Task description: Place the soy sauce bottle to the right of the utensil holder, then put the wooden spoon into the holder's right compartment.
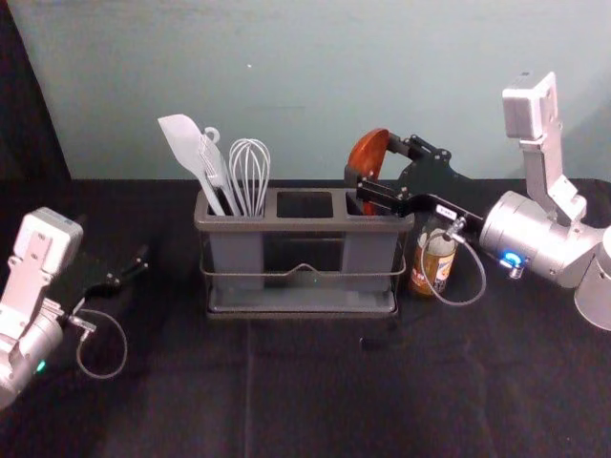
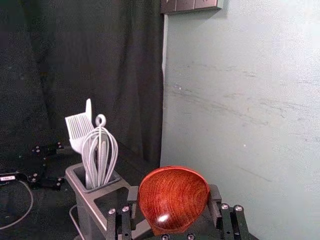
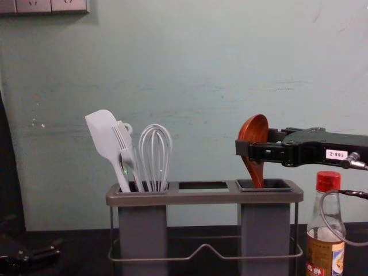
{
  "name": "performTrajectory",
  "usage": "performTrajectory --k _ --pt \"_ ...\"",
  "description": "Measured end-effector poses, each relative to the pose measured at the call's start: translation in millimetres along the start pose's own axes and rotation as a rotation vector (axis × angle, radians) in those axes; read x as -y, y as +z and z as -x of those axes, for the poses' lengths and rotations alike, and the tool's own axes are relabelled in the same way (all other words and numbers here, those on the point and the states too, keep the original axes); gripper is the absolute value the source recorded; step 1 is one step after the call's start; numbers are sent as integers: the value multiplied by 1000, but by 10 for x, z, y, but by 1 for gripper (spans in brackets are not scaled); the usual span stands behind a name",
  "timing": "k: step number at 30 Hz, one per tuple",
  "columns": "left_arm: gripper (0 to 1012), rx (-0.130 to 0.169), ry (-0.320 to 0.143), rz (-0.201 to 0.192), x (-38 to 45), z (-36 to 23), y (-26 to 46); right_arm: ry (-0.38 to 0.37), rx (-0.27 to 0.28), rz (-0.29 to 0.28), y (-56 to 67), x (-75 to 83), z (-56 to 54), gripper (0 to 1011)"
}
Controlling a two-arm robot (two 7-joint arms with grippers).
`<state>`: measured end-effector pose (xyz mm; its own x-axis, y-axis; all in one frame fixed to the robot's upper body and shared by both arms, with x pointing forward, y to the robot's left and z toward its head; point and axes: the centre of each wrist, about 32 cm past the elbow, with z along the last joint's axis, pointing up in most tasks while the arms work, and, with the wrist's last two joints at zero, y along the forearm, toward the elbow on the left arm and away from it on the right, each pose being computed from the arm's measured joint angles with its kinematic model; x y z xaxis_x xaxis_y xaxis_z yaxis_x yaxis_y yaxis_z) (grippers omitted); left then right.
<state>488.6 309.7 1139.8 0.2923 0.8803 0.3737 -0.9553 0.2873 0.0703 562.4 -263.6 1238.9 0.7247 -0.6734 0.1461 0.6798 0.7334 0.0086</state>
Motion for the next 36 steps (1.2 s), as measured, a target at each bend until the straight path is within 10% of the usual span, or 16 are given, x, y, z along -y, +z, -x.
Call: performTrajectory --k 36 --pt "1011 0 0 0 0 0 0 -8 3 -3 11 11 5 1002"
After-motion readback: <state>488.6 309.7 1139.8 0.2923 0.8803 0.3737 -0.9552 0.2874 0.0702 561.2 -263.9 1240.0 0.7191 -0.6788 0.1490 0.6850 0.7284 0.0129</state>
